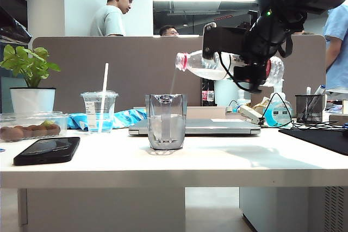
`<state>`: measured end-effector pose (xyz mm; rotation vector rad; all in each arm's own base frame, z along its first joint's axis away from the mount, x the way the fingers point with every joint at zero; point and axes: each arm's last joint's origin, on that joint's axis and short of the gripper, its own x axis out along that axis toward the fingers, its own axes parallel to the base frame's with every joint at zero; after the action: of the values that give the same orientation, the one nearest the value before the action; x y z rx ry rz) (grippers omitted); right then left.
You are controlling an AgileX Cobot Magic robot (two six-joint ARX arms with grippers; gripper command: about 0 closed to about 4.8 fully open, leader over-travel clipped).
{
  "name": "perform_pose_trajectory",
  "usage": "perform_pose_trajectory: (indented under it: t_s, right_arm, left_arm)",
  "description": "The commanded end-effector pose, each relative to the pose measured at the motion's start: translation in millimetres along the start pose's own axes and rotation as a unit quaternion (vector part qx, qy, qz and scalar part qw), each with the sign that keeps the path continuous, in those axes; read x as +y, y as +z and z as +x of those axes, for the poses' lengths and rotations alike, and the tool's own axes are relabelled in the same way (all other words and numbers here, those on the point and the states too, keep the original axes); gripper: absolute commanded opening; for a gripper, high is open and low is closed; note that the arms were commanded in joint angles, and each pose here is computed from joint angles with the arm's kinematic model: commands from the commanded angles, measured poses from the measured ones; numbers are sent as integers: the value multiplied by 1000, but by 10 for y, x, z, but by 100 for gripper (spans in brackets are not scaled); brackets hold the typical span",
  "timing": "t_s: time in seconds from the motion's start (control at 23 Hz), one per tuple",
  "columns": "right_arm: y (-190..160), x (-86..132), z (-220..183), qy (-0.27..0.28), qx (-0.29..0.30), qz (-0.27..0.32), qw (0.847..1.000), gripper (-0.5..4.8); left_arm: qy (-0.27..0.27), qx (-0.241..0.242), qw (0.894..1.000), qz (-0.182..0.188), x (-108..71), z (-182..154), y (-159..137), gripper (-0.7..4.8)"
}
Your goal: Pick up the mineral water bottle on the table and pour water into the mug until it's half full.
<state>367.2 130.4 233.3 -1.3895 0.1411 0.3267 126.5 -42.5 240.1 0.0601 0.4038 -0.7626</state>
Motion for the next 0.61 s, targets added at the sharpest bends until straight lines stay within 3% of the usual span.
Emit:
perform_pose_trajectory:
  t_s: [0.04, 0.26, 0.35, 0.43, 0.48, 0.61]
  right_arm:
    - [12, 9, -24, 6, -30, 76, 997, 274]
    - [6, 95, -37, 23, -59, 205, 977, 274]
    - [-5, 119, -52, 13, -83, 306, 948, 274]
    - [-61, 143, -66, 3, -106, 421, 901, 274]
    - [-112, 177, -83, -9, -115, 481, 869, 274]
    - [-274, 348, -91, -27, -141, 565, 813, 274]
  left_arm:
    - [-1, -6, 1000, 5, -1, -8, 21, 4]
    - [0, -5, 1000, 5, -1, -8, 20, 3]
    - [0, -5, 1000, 7, -1, -8, 19, 3]
    - [-1, -5, 1000, 7, -1, -8, 18, 3]
    - [-1, -5, 1000, 6, -1, -8, 18, 3]
    - [-1, -5, 1000, 6, -1, -8, 18, 3]
